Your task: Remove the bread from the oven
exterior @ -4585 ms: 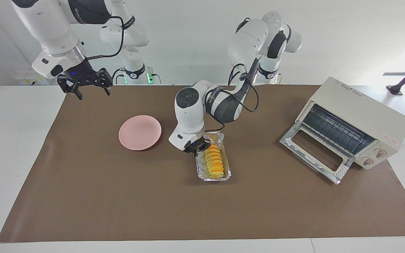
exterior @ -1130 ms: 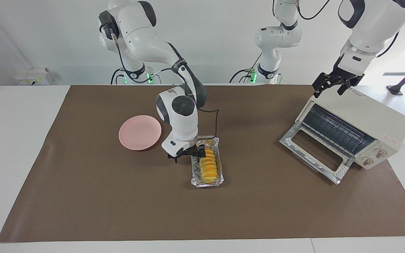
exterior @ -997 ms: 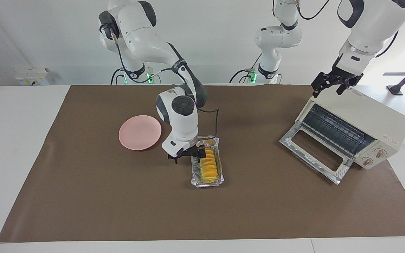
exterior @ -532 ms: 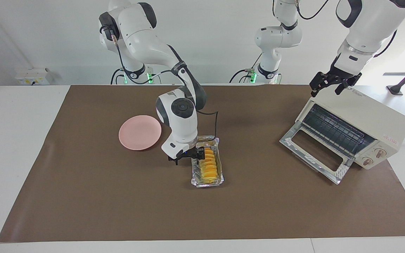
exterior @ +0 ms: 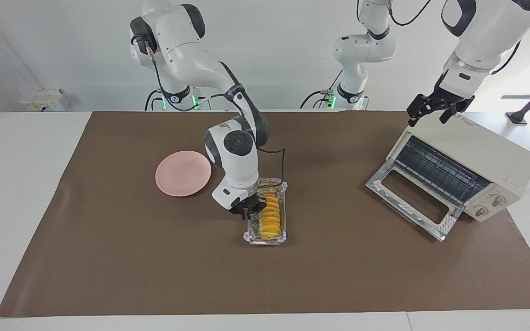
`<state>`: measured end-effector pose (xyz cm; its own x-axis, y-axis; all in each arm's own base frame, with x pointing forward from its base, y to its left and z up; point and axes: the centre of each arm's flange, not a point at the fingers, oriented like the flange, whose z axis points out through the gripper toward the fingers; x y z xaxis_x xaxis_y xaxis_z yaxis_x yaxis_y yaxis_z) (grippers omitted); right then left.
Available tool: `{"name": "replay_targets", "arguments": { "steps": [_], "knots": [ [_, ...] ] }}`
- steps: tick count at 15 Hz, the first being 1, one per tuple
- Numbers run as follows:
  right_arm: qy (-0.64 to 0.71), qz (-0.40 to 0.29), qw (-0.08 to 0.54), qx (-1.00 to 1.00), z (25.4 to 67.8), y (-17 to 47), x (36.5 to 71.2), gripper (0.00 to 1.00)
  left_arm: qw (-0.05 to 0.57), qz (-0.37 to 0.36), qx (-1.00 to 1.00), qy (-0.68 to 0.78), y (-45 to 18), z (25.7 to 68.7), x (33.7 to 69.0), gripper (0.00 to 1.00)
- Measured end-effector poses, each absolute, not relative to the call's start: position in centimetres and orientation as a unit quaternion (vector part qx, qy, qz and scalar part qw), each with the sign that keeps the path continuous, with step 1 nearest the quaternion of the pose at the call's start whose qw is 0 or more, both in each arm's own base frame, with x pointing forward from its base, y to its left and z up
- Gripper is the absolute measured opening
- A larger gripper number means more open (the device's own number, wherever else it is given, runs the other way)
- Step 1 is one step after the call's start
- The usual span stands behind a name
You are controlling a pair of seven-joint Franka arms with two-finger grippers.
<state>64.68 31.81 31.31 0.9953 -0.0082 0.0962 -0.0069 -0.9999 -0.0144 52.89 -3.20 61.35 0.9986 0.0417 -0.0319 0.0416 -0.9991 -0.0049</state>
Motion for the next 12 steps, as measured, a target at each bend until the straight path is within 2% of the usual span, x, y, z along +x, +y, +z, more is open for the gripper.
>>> {"name": "replay_targets", "arguments": {
  "steps": [1,4,7,10,12],
  "knots": [
    [0.005,-0.049,0.007,-0.999,31.4,31.9,64.7,0.02,0.002,0.016,-1.000,-0.021,-3.2,61.3,52.9,1.00],
    [0.008,-0.046,0.005,-0.999,31.8,31.6,64.9,0.02,0.002,0.016,-1.000,-0.021,-3.2,61.3,52.9,1.00],
    [0.028,-0.027,-0.008,-0.999,34.6,29.5,66.3,0.02,0.002,0.016,-1.000,-0.021,-3.2,61.3,52.9,1.00],
    [0.031,-0.027,-0.002,-0.999,39.0,24.2,69.3,0.02,0.002,0.016,-1.000,-0.021,-3.2,61.3,52.9,1.00],
    [0.011,-0.029,0.000,-1.000,39.8,19.5,71.0,0.02,0.002,0.016,-1.000,-0.021,-3.2,61.3,52.9,1.00]
  ]
}}
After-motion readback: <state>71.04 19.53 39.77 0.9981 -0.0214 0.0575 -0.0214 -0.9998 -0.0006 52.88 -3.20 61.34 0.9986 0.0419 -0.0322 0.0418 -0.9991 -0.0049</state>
